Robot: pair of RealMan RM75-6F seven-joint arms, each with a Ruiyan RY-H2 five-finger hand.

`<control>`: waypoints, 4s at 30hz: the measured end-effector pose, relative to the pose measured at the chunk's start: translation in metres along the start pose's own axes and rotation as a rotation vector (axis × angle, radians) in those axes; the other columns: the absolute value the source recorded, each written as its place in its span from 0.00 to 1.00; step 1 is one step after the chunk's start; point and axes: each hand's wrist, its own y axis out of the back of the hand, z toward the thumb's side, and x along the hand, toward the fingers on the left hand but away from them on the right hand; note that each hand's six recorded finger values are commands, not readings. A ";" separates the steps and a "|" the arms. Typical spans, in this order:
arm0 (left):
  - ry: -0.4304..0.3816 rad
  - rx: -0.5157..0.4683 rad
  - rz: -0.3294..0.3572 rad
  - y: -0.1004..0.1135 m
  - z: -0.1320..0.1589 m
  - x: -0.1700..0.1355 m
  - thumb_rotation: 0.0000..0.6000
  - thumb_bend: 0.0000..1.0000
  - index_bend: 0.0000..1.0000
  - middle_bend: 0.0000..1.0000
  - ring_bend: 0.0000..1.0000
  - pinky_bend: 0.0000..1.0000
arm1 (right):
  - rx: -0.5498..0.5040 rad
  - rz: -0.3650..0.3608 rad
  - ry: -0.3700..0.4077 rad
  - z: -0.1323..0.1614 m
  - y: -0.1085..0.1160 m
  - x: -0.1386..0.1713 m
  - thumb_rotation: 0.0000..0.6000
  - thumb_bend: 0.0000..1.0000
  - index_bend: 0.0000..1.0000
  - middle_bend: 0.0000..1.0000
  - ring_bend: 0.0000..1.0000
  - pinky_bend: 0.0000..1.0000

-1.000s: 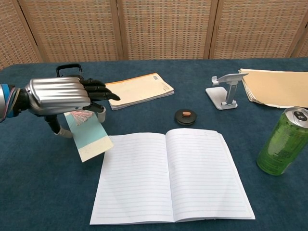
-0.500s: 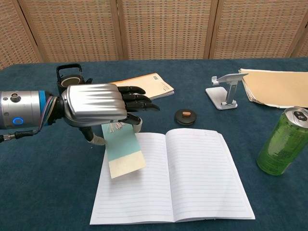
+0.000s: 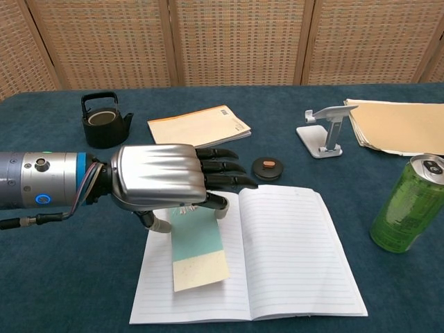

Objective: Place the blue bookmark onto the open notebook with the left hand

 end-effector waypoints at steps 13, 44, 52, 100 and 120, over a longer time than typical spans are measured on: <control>-0.061 0.057 0.010 0.001 0.012 0.006 1.00 0.23 0.49 0.00 0.00 0.00 | -0.003 -0.003 -0.007 -0.002 0.001 -0.001 1.00 0.07 0.00 0.00 0.00 0.00; -0.092 0.048 0.025 -0.004 0.020 0.008 1.00 0.23 0.14 0.00 0.00 0.00 | 0.003 0.000 -0.008 -0.002 -0.001 -0.001 1.00 0.07 0.00 0.00 0.00 0.00; -0.075 0.038 0.029 0.000 0.015 0.005 1.00 0.23 0.04 0.00 0.00 0.00 | 0.002 -0.004 -0.004 -0.001 0.000 0.000 1.00 0.07 0.00 0.00 0.00 0.00; 0.013 -0.305 -0.350 -0.020 0.015 -0.036 1.00 1.00 0.17 0.00 0.00 0.10 | -0.012 -0.016 0.019 0.006 0.006 0.003 1.00 0.07 0.00 0.00 0.00 0.00; -0.018 -0.253 -0.346 -0.018 0.018 -0.031 1.00 1.00 0.18 0.00 0.00 0.10 | -0.010 -0.015 0.014 0.005 0.005 0.002 1.00 0.07 0.00 0.00 0.00 0.00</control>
